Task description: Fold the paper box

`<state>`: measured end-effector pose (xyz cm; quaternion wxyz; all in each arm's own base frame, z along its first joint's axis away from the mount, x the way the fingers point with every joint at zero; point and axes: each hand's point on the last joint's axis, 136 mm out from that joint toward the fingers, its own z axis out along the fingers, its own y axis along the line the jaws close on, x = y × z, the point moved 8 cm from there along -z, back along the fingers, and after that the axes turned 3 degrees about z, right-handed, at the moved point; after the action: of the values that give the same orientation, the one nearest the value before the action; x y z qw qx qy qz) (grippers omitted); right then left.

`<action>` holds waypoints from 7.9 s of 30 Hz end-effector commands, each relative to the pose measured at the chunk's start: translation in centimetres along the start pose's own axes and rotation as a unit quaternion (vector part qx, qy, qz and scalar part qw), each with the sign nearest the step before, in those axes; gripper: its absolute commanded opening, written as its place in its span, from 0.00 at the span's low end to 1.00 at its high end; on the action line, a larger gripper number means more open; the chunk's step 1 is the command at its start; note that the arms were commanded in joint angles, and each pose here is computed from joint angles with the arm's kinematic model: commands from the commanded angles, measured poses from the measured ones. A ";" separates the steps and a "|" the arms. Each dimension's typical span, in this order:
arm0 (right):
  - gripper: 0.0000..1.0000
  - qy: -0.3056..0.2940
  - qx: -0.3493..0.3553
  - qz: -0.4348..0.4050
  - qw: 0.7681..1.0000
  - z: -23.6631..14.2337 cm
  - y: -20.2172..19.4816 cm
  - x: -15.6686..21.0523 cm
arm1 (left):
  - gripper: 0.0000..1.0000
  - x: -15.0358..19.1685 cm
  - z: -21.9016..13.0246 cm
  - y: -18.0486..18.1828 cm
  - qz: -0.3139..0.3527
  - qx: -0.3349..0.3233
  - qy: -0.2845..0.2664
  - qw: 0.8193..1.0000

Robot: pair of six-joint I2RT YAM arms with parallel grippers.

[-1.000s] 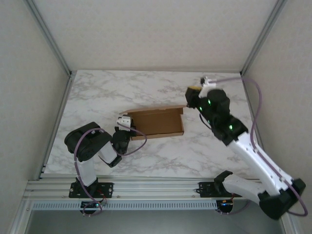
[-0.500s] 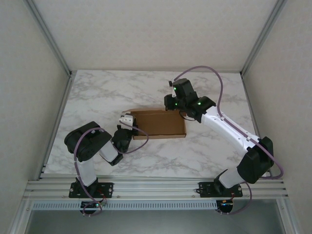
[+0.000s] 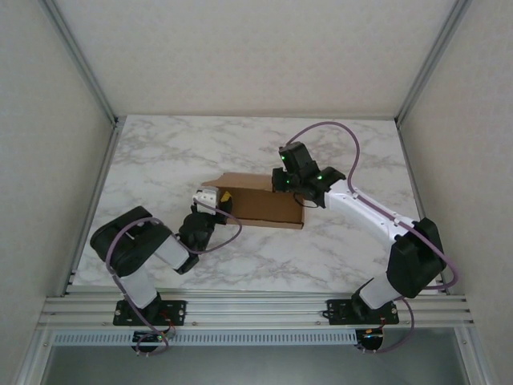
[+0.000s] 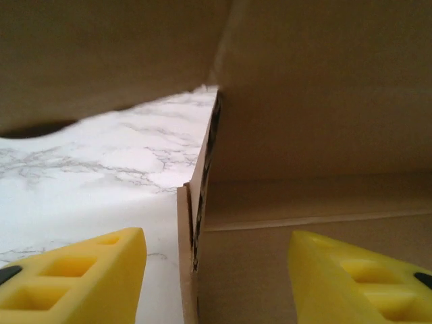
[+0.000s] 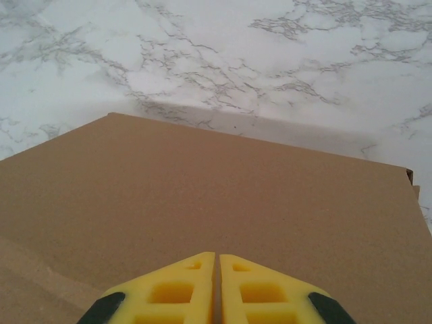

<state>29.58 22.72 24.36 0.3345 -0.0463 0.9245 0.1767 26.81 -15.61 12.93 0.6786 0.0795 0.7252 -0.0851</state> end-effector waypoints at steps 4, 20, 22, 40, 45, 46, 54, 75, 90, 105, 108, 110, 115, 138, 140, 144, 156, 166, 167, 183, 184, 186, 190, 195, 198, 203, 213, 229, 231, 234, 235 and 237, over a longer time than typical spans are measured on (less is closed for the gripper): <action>0.11 -0.033 0.022 0.020 0.999 0.2 -0.2 -0.2 | 0.61 -0.8 -1.3 0.6 -0.027 0.001 0.006 1.000; 0.13 -0.024 0.026 0.013 0.999 1.0 -0.2 0.0 | 0.58 -3.6 -5.3 4.0 -0.169 -0.117 0.042 0.978; 0.13 -0.021 0.024 0.012 0.999 1.1 -0.3 0.2 | 0.56 -4.6 -6.4 4.9 -0.193 -0.144 0.027 0.970; 0.16 0.023 0.017 -0.027 0.999 1.3 -1.7 4.1 | 1.00 -14.3 -3.0 6.3 -0.161 -0.220 0.151 0.950; 0.22 0.035 0.007 -0.035 0.999 1.6 -2.0 5.2 | 1.00 -14.7 -1.8 6.3 -0.188 -0.196 0.140 0.952; 0.23 0.036 0.007 -0.036 0.999 1.6 -2.1 5.4 | 1.00 -14.8 -1.5 6.3 -0.205 -0.182 0.140 0.952; 0.29 0.035 -0.029 -0.042 0.998 2.2 -2.6 7.3 | 1.00 -13.3 2.2 4.1 -0.212 -0.056 0.215 0.952; 0.72 0.038 0.032 0.025 0.998 -1.6 -7.0 5.8 | 0.88 -2.7 4.9 3.5 -0.233 -0.077 0.364 0.898; 0.76 0.097 0.007 0.144 0.985 1.0 -11.4 7.7 | 0.86 0.5 3.5 3.3 -0.269 -0.070 0.388 0.879; 0.46 0.141 0.098 0.188 0.967 4.9 -14.0 10.9 | 0.76 4.8 1.9 3.9 -0.287 -0.119 0.430 0.848; 0.36 0.145 0.107 0.194 0.964 5.4 -14.3 11.4 | 0.74 5.5 1.6 3.9 -0.292 -0.123 0.436 0.842; 0.30 0.146 0.106 0.197 0.964 5.5 -14.3 11.6 | 0.72 5.7 1.5 3.9 -0.296 -0.126 0.435 0.841; 0.27 0.145 0.098 0.199 0.964 5.5 -14.2 11.6 | 0.66 5.5 1.4 4.1 -0.287 -0.132 0.430 0.846; 0.62 0.102 0.005 0.168 0.981 3.8 -11.7 7.3 | 0.92 -0.5 3.1 3.7 -0.270 -0.047 0.392 0.878; 0.62 0.104 0.003 0.172 0.980 4.2 -11.8 7.3 | 0.90 0.5 3.1 3.6 -0.274 -0.049 0.400 0.873; 0.60 0.113 -0.007 0.177 0.978 4.9 -11.7 7.7 | 0.85 1.8 3.1 3.4 -0.289 -0.047 0.409 0.864; 0.59 0.106 -0.041 0.178 0.977 4.6 -11.4 7.3 | 0.66 4.4 3.1 4.0 -0.288 -0.075 0.427 0.854; 0.78 0.060 -0.086 0.228 0.968 2.8 -13.1 6.1 | 0.46 4.6 2.7 4.6 -0.291 -0.063 0.434 0.850; 0.81 0.052 -0.095 0.239 0.965 2.8 -13.4 6.0 | 0.44 4.7 2.5 4.6 -0.296 -0.057 0.433 0.850; 0.86 0.088 -0.197 0.326 0.920 6.3 -14.7 6.8 | 0.30 6.5 1.6 6.1 -0.347 -0.039 0.447 0.824; 0.86 0.084 -0.190 0.323 0.924 6.1 -14.8 6.9 | 0.30 6.4 1.7 6.1 -0.344 -0.039 0.446 0.825; 0.86 0.070 -0.162 0.305 0.936 5.2 -15.1 7.0 | 0.31 6.0 1.8 6.1 -0.339 -0.040 0.442 0.830; 0.84 0.080 -0.118 0.272 0.952 4.0 -14.8 6.8 | 0.32 5.0 2.2 6.2 -0.324 -0.046 0.440 0.836; 0.81 0.056 0.007 0.127 0.990 0.2 -12.2 6.1 | 0.34 4.3 2.6 6.2 -0.308 -0.059 0.443 0.840; 0.62 0.045 0.021 0.007 0.999 -2.2 -8.5 5.4 | 0.35 4.1 2.9 5.9 -0.285 -0.067 0.448 0.845; 0.28 0.111 -0.066 -0.105 0.986 -2.7 -3.0 5.7 | 0.35 3.9 3.3 5.6 -0.268 -0.075 0.451 0.848; 0.74 0.018 -0.040 -0.464 0.885 1.7 2.5 5.5 | 0.36 3.3 3.8 5.3 -0.235 -0.074 0.457 0.855; 0.77 0.064 -0.153 -0.660 0.733 8.4 3.9 8.2 | 0.36 3.6 3.6 4.9 -0.241 -0.056 0.458 0.854; 0.77 0.079 -0.129 -0.667 0.729 9.5 3.6 8.6 | 0.36 3.6 3.5 4.9 -0.244 -0.052 0.455 0.855; 0.77 0.084 -0.092 -0.680 0.722 10.8 3.4 8.9 | 0.36 3.5 3.4 4.8 -0.246 -0.047 0.453 0.855; 0.75 0.083 -0.075 -0.685 0.720 11.3 3.3 8.9 | 0.35 3.5 3.5 4.7 -0.246 -0.045 0.453 0.856; 0.69 0.092 -0.052 -0.692 0.714 12.0 3.1 9.1 | 0.35 3.4 3.4 4.7 -0.248 -0.043 0.452 0.856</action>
<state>28.23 29.92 12.22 0.2813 -0.7030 0.6532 -0.0057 32.96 -12.56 11.76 0.2890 -0.1044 0.9282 -0.2098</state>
